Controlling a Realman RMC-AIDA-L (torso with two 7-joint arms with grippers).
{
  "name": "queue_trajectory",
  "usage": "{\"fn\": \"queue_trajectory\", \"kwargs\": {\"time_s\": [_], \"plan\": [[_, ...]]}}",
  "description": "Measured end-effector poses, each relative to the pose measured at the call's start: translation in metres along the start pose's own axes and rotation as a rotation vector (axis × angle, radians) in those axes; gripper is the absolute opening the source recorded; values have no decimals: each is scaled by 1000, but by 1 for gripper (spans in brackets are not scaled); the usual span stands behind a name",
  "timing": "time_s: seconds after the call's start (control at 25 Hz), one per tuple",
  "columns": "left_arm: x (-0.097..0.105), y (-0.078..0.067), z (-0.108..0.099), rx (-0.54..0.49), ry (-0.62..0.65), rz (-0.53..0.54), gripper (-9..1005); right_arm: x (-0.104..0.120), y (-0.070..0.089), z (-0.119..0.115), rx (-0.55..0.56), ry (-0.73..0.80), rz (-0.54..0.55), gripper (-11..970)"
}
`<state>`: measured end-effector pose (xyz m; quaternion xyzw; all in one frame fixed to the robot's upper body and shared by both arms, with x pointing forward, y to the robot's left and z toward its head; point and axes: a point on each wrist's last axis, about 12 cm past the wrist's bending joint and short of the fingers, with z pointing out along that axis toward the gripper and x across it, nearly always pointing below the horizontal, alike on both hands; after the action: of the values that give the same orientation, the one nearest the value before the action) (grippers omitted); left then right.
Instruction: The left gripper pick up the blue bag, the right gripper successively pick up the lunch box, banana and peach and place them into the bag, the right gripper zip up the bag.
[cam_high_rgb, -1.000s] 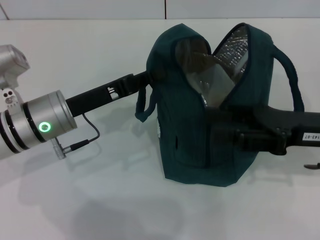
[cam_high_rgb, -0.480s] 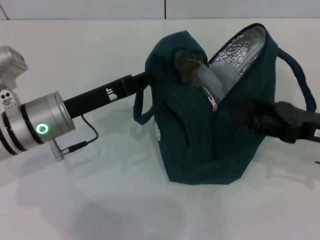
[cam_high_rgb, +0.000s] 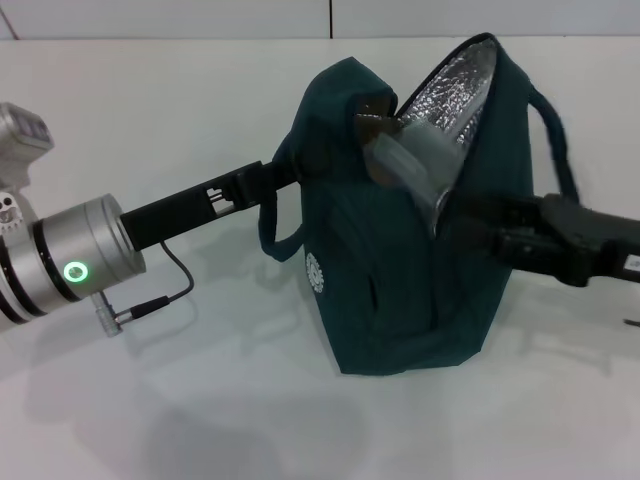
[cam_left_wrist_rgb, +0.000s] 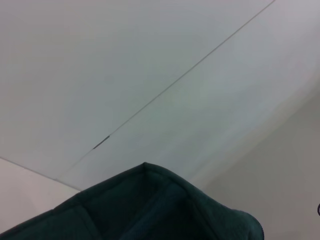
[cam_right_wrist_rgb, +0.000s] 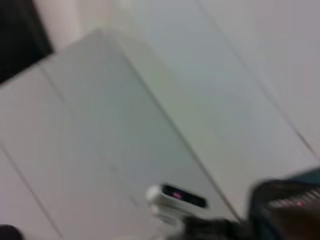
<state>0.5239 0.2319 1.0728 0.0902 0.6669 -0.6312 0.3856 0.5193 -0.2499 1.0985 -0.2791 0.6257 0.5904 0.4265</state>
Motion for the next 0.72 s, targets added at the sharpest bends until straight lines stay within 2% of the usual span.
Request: {"fn": "queue_trajectory", "kwargs": {"time_s": [0.4, 0.56, 0.72], "plan": [[1, 0, 0, -1, 9, 7, 41, -23, 13, -5, -96, -151, -121, 659], [-1, 0, 2, 3, 14, 21, 41, -34, 4, 1, -44, -166, -177, 659], [-1, 0, 3, 6, 18, 27, 42, -37, -9, 17, 4, -87, -172, 659]]}}
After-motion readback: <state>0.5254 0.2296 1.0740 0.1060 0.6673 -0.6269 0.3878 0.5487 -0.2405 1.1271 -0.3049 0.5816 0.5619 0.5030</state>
